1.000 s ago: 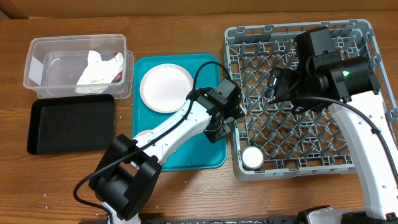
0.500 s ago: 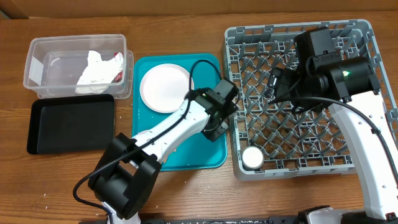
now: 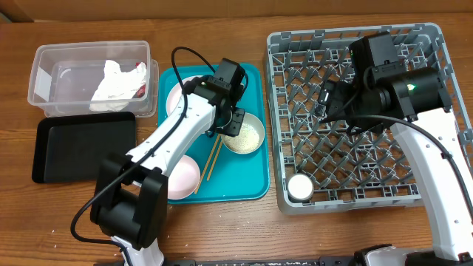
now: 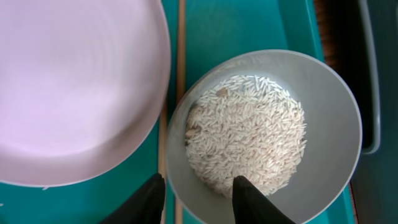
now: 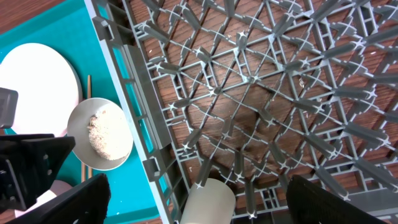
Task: Sort waste into correct bins and load items into the dishwasher
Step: 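Grasp the rim of the grey rice bowl with the left gripper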
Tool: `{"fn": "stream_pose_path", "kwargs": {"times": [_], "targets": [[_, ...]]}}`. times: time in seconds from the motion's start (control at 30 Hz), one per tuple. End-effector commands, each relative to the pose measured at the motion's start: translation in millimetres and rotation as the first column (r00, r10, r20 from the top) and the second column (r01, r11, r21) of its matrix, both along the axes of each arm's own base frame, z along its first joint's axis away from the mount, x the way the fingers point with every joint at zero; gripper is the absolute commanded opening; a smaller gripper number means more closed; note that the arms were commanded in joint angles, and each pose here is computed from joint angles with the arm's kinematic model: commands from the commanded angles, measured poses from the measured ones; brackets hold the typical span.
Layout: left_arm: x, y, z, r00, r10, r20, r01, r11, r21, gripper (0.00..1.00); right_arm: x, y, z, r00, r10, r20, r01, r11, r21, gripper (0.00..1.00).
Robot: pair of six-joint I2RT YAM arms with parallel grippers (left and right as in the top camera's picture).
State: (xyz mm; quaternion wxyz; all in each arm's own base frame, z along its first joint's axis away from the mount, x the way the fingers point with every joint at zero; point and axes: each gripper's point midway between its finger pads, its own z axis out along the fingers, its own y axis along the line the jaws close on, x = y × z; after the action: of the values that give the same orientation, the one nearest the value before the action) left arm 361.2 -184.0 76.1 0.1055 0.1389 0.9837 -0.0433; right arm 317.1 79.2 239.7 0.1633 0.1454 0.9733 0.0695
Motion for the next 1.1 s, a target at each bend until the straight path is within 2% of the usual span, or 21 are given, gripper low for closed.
{"fn": "stream_pose_path", "kwargs": {"times": [0.0, 0.2, 0.53, 0.87, 1.07], "targets": [[-6.8, -7.8, -8.6, 1.0, 0.006, -0.013, -0.006, 1.0, -0.015, 0.38, 3.4, -1.3, 10.6, 0.999, 0.002, 0.039, -0.001, 1.0, -0.002, 0.92], [-7.6, 15.3, -27.1, 0.996, 0.093, -0.005, -0.092, 0.991, 0.092, 0.35, 2.3, -1.6, 10.2, 0.999, 0.002, 0.035, -0.002, 1.0, -0.003, 0.92], [-18.5, 24.0, -34.6, 0.994, 0.098, -0.043, -0.092, 0.988, 0.125, 0.34, 2.4, -1.7, 9.9, 0.999, 0.002, 0.035, -0.001, 1.0, -0.003, 0.92], [-21.7, 57.1, -32.9, 0.99, 0.134, -0.033, -0.121, 0.957, 0.264, 0.34, 2.3, -1.6, 10.0, 0.999, 0.023, 0.037, -0.022, 1.0, -0.011, 0.92], [-18.8, 69.4, -31.9, 0.986, 0.163, -0.038, -0.147, 0.952, 0.27, 0.34, 2.4, -1.5, 9.7, 0.999, 0.023, 0.036, -0.022, 1.0, -0.011, 0.92]]}}
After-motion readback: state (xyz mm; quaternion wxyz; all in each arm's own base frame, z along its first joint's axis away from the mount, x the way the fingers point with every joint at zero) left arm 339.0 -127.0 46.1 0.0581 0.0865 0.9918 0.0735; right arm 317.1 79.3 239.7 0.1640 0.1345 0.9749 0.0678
